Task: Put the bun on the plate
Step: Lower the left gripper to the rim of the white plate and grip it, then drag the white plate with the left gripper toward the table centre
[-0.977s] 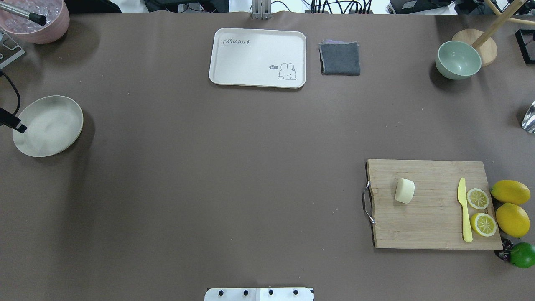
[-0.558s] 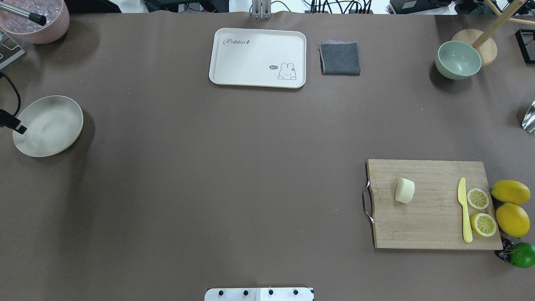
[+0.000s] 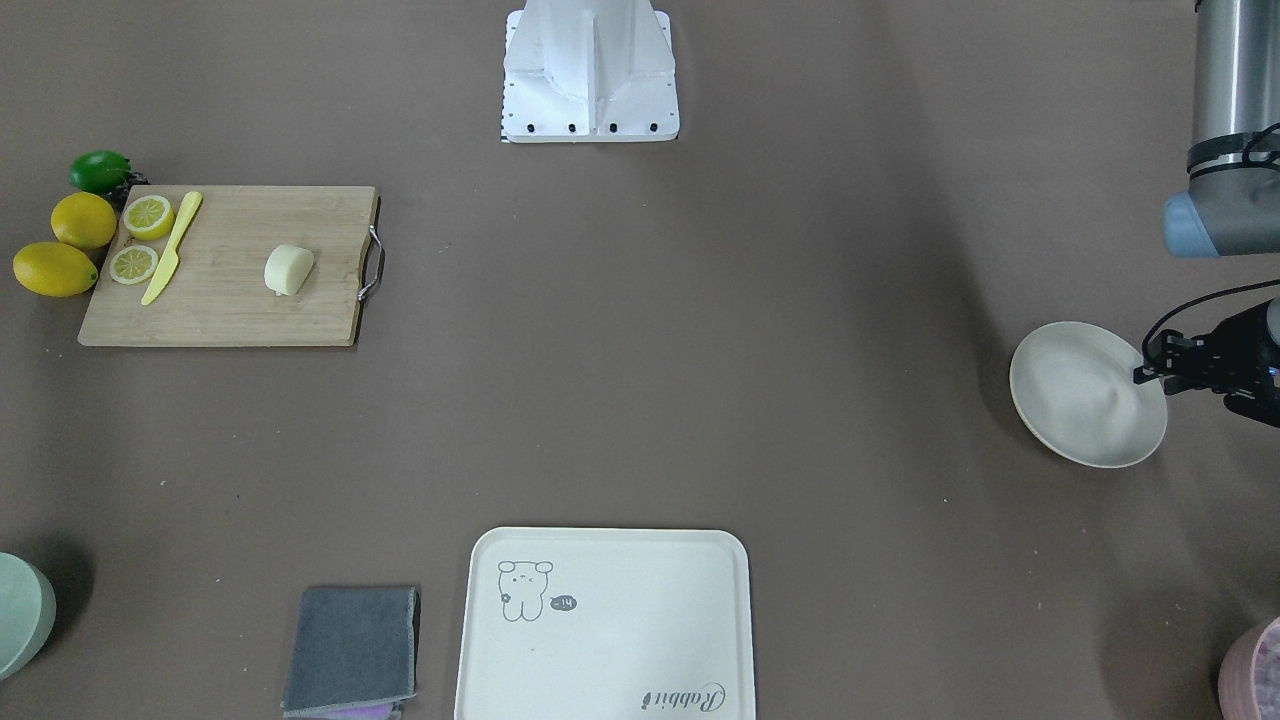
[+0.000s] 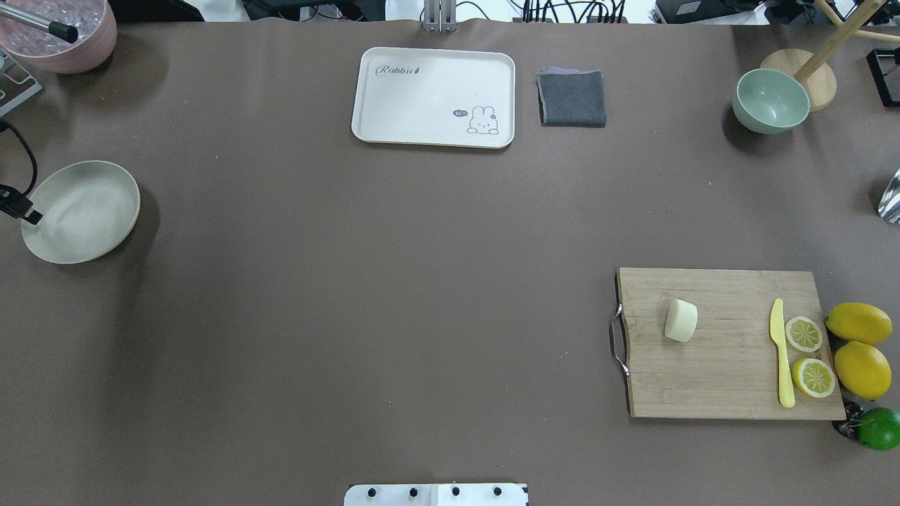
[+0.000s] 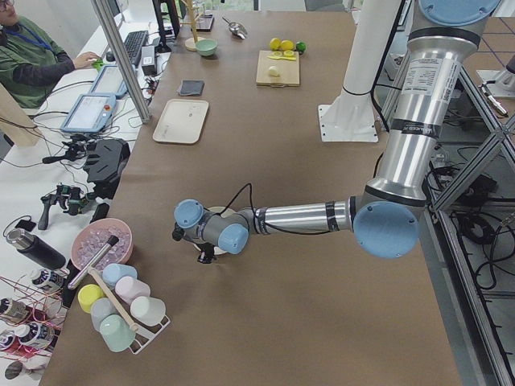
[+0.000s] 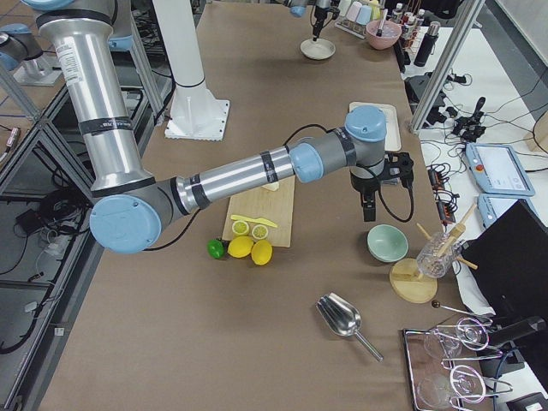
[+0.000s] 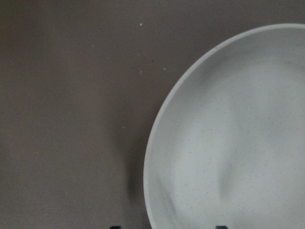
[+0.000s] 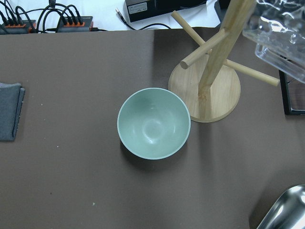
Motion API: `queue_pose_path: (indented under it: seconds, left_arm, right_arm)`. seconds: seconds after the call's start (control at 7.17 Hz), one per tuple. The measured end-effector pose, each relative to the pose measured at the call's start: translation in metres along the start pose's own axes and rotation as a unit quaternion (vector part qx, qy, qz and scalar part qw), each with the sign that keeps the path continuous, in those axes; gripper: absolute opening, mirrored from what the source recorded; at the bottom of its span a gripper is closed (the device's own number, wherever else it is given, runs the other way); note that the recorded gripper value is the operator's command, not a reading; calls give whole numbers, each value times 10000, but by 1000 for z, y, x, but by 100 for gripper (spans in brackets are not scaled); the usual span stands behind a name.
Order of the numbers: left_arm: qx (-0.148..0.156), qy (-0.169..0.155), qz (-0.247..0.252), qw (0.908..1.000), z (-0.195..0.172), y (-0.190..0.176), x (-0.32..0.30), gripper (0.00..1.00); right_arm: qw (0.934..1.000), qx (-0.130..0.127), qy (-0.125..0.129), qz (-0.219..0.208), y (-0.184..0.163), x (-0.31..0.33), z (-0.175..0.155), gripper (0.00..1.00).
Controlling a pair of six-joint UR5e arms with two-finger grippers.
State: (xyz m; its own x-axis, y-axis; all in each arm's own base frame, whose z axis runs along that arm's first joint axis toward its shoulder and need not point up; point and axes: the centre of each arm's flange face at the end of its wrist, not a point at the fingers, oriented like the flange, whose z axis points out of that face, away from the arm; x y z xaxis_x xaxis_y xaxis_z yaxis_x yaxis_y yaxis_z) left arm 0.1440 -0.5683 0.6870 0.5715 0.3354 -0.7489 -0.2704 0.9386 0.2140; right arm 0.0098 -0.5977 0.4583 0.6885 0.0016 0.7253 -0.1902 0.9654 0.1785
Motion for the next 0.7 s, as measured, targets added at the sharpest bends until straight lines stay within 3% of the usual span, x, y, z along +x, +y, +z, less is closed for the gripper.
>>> queue_pose_path:
  seconds: [0.28,0.7]
  left_arm:
    - [80,-5,61,9999,-3,0,0,0]
    - [510,299,-36,9982,-55,-18,0,0]
  right_arm:
    - [10000,19,-23,-49,-1,-4,-3,100]
    - [9999,51,-54,-115,0,-13,-9,100]
